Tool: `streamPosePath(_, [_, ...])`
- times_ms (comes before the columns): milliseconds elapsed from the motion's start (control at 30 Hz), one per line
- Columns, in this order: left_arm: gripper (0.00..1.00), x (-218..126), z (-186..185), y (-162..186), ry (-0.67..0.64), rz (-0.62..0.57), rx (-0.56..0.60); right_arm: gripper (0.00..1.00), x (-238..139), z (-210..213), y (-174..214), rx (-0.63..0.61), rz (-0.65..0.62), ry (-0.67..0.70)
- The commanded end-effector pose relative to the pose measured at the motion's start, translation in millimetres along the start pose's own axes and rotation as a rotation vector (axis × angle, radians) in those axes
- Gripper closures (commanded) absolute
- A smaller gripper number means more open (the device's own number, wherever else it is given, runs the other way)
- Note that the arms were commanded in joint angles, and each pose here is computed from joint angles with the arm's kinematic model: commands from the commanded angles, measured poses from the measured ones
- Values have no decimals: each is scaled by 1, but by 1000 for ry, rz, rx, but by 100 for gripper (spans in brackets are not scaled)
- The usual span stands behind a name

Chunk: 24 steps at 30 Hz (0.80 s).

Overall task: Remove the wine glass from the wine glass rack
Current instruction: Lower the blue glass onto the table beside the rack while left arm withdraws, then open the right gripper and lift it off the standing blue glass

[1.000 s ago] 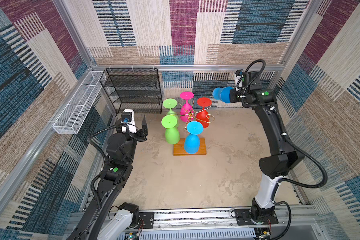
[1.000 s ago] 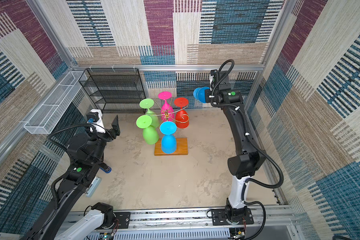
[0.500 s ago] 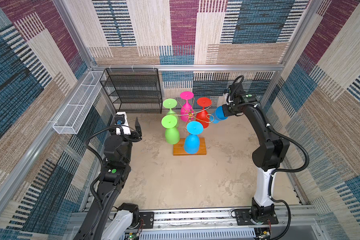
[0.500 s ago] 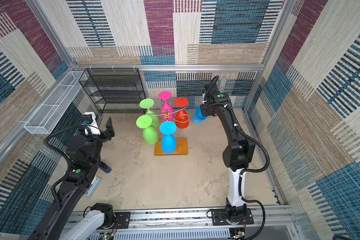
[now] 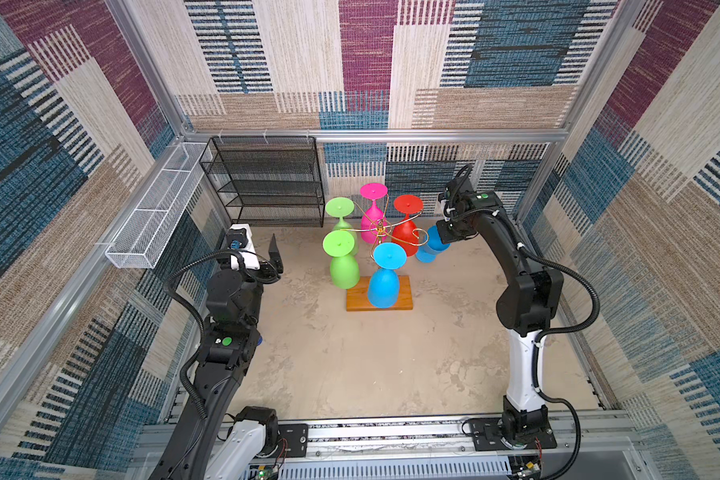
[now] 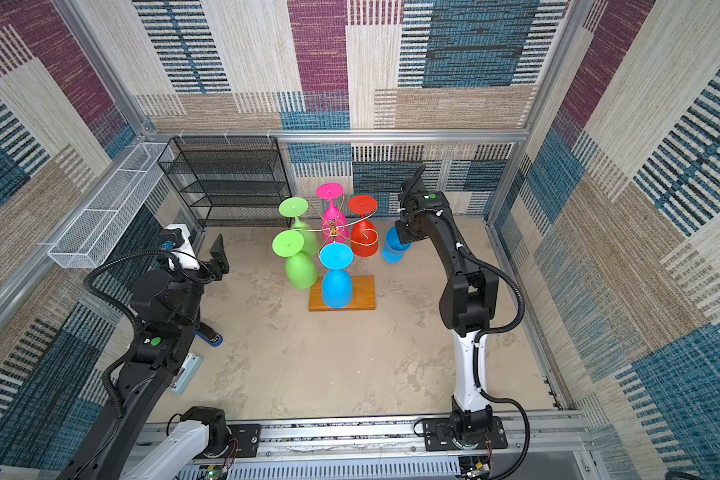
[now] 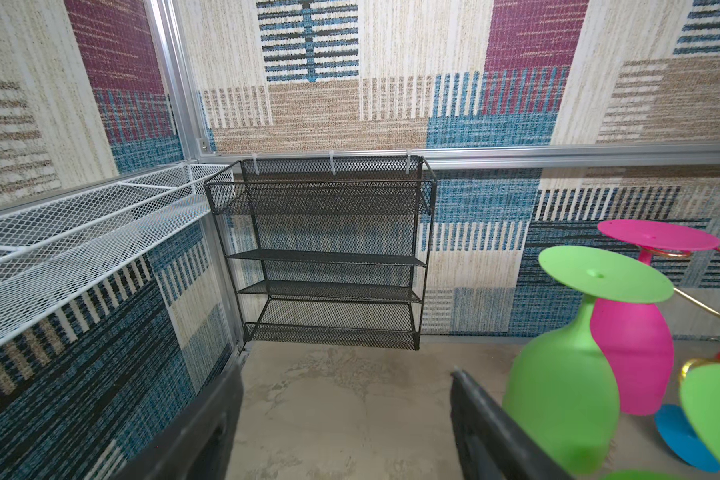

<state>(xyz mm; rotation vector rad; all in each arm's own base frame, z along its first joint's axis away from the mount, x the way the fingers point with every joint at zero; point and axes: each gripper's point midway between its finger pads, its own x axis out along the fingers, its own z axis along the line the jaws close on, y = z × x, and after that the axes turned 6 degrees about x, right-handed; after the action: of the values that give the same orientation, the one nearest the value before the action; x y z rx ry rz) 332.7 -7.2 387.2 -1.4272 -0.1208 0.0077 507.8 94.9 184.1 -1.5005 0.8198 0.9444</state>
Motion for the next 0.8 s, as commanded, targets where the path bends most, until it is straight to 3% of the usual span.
streamPosePath(0, [19,1,-2,-2,11,-10,-29,94,4,1,2,-5,10,4])
streamPosePath(200, [20,2,-2,-1,12,-5,-33,80,-4,3,-7,4,-24,-4])
streamPosePath(333, [20,2,-1,-1,11,-5,-34,76,-12,4,-16,8,-59,-14])
streamPosePath(467, [20,1,-1,-1,9,-5,-34,62,-21,6,-30,25,-108,-28])
streamPosePath(633, [20,1,0,0,8,-4,-41,55,-71,12,-66,55,-272,-109])
streamPosePath(767, [20,0,1,-2,8,-9,-45,50,-138,19,-89,80,-454,-237])
